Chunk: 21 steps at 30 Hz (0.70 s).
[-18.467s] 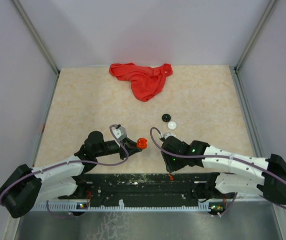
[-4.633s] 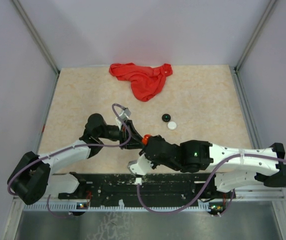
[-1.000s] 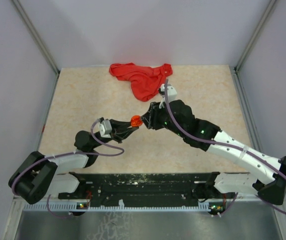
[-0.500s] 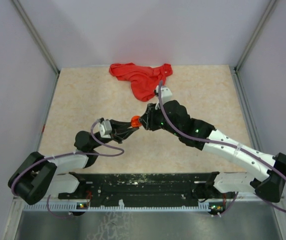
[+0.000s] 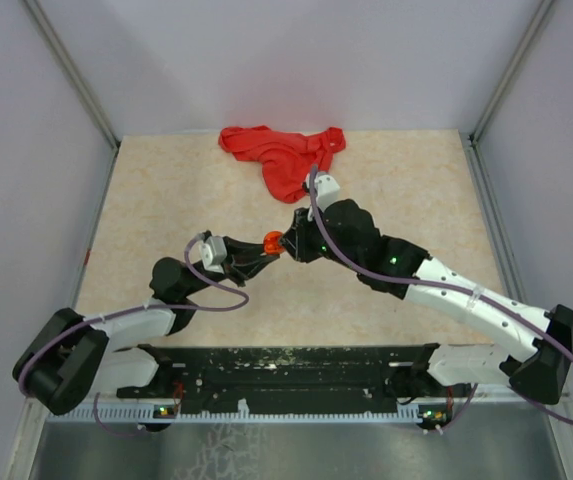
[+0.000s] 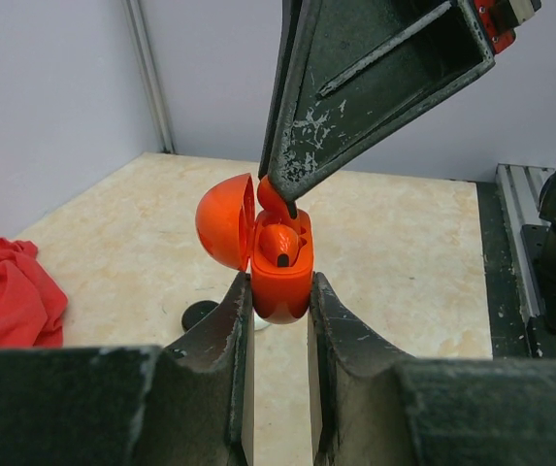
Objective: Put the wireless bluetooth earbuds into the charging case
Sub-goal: Place the earbud in the charging case.
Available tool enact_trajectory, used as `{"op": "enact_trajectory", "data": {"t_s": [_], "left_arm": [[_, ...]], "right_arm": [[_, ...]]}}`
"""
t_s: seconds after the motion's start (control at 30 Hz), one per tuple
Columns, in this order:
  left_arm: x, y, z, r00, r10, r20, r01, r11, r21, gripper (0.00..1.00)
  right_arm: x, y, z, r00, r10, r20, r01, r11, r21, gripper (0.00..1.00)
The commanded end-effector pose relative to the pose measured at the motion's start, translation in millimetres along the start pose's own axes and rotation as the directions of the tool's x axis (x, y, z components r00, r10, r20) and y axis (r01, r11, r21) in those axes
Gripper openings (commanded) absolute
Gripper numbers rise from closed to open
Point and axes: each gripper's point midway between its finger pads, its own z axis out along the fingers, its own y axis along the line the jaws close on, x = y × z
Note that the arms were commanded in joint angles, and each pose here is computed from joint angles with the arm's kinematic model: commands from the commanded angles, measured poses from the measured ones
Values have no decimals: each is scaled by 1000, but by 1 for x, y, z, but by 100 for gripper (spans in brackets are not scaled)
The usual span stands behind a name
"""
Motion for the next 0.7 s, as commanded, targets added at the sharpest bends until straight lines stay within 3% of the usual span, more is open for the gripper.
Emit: {"op": "enact_trajectory", "data": {"t_s": [0.0,0.2,0.53,0.67], "left_arm": [[-24,-4,7,998,6,57,-7,1000,25,1],[-30,-9,5,996,-22,83,19,999,36,0],[-23,-14,2,997,-46,63,42,998,52,1],[-20,-19,0,997,-59,43,56,996,75,1]], "right_arm": [[-13,21,0,998,-51,21,53,993,-104,15],[-5,18,-4,991,-133,1,132,984,-117,21],[-35,16,-32,970,-230,75,236,968,-90,49],[-32,13,-37,957,-290,10,289,951,-113,59]]}}
